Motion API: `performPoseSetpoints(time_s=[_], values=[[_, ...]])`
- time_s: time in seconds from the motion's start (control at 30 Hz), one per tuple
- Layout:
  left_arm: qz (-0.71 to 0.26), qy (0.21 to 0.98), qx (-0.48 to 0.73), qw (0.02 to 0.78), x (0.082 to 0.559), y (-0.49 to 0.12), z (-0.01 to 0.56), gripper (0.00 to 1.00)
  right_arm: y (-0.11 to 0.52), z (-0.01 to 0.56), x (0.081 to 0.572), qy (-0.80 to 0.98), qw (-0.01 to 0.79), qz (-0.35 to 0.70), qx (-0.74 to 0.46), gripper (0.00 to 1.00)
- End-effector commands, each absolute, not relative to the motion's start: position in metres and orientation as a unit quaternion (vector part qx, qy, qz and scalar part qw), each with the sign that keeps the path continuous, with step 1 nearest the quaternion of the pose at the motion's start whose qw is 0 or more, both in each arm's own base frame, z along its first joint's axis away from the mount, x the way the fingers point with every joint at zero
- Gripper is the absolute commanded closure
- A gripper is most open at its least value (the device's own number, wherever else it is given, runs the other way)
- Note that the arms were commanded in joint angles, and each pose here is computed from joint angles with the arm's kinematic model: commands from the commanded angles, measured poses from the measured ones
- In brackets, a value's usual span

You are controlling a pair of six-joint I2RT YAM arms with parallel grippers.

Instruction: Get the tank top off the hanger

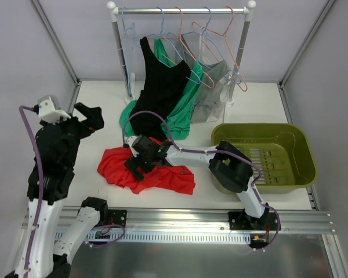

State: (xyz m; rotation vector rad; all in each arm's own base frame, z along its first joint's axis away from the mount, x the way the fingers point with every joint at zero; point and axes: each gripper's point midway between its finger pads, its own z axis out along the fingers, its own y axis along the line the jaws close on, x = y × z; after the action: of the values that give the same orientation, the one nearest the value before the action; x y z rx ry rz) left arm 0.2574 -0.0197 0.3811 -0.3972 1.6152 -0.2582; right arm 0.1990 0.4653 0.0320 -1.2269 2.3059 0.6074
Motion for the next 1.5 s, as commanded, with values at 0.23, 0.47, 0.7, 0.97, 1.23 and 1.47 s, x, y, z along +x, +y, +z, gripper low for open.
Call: performPoseSetpoints(time_s=[0.23,0.47,0.7,0.97,1.23,1.47], values=[[-0.085,0.752,-0.139,0.638,0.183,-0.007,0.34,0.01,0.437,-0.022,0.189,0.871,0.189,0.12,-0.438,0.68],[-0.034,0.75,-0.127,0.649,0.164,0.011,0.297,0.01,0.475,0.118,0.169,0.798,0.275,0.288,-0.453,1.0],[-0.012,0.735,-0.175,0.655,0.158,0.027,0.275,0.01,0.463,0.301,0.176,0.711,0.411,0.403,-0.404,1.0],[-0.025,0.736,-0.165,0.656,0.157,0.022,0.271,0.01,0.374,0.456,0.225,0.664,0.563,0.366,-0.33,1.0],[-0.027,0.742,-0.161,0.65,0.16,0.019,0.269,0.01,0.204,0.566,0.25,0.648,0.692,0.257,-0.187,1.0],[-0.029,0.744,-0.16,0.648,0.161,0.018,0.268,0.01,0.086,0.544,0.244,0.691,0.711,0.104,-0.076,1.0]])
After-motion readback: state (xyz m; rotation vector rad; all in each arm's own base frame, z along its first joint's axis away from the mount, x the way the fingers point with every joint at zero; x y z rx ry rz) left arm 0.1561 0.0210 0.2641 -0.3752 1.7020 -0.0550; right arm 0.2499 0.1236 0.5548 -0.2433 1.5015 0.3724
